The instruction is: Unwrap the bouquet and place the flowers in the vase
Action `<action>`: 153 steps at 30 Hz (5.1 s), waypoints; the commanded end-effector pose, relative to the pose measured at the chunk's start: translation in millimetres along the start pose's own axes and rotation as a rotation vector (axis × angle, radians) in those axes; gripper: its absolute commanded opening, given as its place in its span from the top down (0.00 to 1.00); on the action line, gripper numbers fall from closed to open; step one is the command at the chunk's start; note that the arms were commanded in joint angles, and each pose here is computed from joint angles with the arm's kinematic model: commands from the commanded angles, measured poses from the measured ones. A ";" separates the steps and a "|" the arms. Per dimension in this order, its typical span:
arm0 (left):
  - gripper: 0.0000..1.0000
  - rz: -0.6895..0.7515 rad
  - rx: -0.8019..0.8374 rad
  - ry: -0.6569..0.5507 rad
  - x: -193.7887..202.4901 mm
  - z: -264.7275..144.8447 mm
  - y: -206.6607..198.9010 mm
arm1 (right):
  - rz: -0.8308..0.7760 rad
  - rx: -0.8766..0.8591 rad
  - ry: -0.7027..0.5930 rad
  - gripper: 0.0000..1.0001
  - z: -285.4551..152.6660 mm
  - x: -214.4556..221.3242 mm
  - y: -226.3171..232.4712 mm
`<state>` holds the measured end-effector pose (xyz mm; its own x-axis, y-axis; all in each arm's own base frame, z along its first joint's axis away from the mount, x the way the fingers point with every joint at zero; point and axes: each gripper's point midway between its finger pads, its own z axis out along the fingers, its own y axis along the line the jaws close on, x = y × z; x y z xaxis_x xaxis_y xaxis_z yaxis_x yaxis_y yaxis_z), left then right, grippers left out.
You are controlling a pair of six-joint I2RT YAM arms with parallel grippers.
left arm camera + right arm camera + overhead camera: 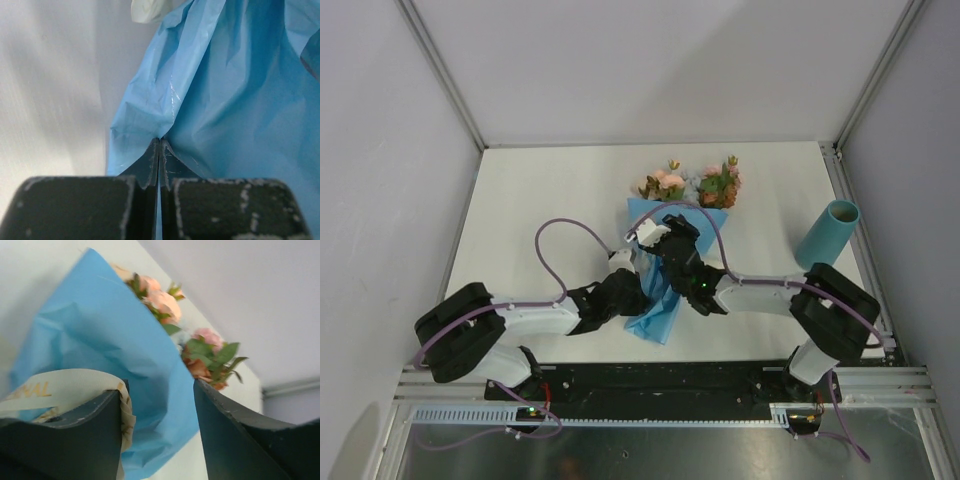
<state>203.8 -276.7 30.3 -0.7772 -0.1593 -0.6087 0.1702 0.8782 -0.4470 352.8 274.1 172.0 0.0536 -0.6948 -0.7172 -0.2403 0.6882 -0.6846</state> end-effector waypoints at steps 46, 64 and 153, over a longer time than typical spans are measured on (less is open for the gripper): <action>1.00 0.019 0.006 0.011 -1.6 -3.8 -9.6 | 0.865 -0.804 0.266 0.59 -88.7 -3.8 34.5; 1.00 0.024 -0.005 0.019 2.2 -0.5 -8.7 | 1.463 -0.344 0.509 0.56 -85.4 18.9 5.8; 1.00 0.049 -0.025 0.047 14.4 6.5 -9.3 | 1.460 -0.002 0.469 1.00 -80.1 44.8 -12.6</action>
<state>190.8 -283.5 18.8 -0.8070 -0.0925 -0.5833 0.1920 0.8930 -0.4071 269.2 223.8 135.8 -0.5822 0.5695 -0.5802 0.2432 0.8030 0.5441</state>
